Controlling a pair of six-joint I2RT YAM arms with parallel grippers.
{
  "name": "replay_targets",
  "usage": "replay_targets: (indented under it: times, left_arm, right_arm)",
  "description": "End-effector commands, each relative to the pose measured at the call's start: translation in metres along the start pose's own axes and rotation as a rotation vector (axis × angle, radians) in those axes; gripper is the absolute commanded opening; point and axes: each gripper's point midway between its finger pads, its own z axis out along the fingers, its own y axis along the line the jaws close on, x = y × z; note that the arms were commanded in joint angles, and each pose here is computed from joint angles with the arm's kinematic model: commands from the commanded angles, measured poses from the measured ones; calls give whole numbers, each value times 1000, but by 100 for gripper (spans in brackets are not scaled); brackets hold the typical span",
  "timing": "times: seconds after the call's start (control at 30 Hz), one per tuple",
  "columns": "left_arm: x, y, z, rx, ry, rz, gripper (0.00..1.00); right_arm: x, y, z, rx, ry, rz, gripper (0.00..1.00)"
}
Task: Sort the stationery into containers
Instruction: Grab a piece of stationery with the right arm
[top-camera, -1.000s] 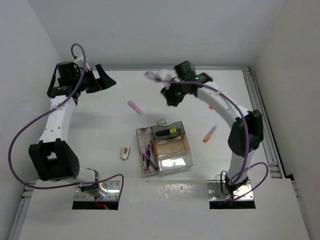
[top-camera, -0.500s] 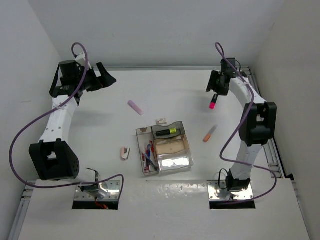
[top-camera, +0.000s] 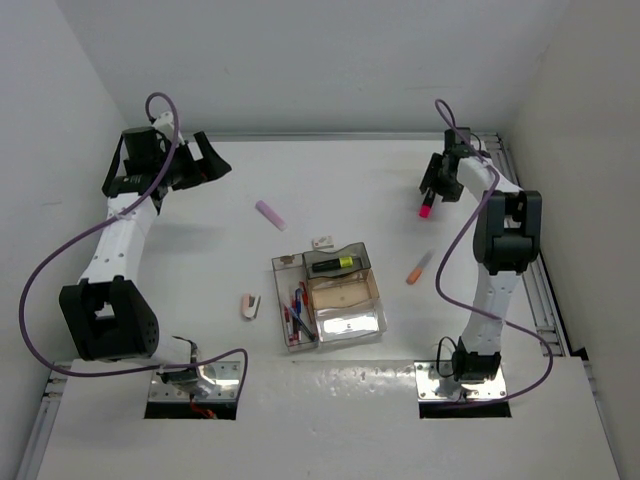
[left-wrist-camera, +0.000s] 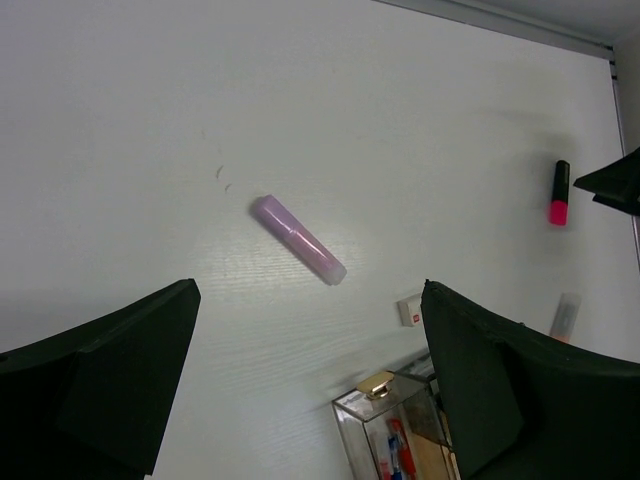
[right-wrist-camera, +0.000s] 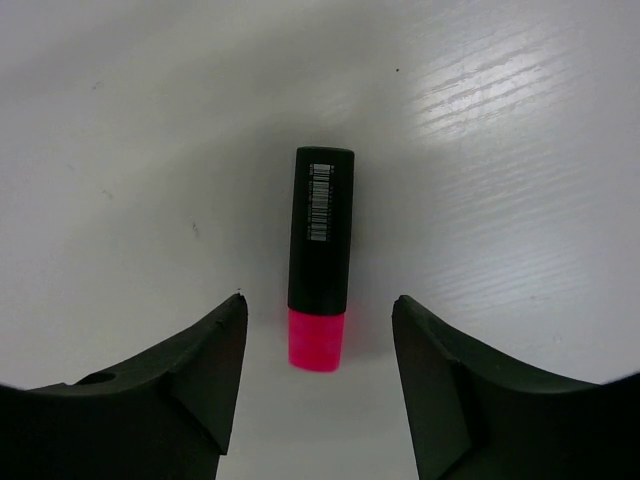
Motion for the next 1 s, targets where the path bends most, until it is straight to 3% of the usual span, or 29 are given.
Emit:
replay_targets:
  times: [0.0, 0.33, 0.5, 0.87, 0.97]
  left_arm:
    - [-9, -1, -4, -2, -38, 26, 100]
    - [-5, 8, -2, -23, -19, 12, 100]
    - [0, 21, -2, -21, -8, -67, 100]
    - [-5, 36, -6, -20, -8, -128, 100]
    - [-5, 32, -10, -9, -15, -112, 100]
  right_arm:
    - [-19, 4, 5, -1, -57, 1, 59]
    - [-8, 1, 25, 12, -26, -12, 52]
    - [-5, -1, 29, 20, -16, -22, 46]
    - [-6, 3, 16, -17, -18, -95, 3]
    - [-10, 29, -13, -161, -14, -161, 0]
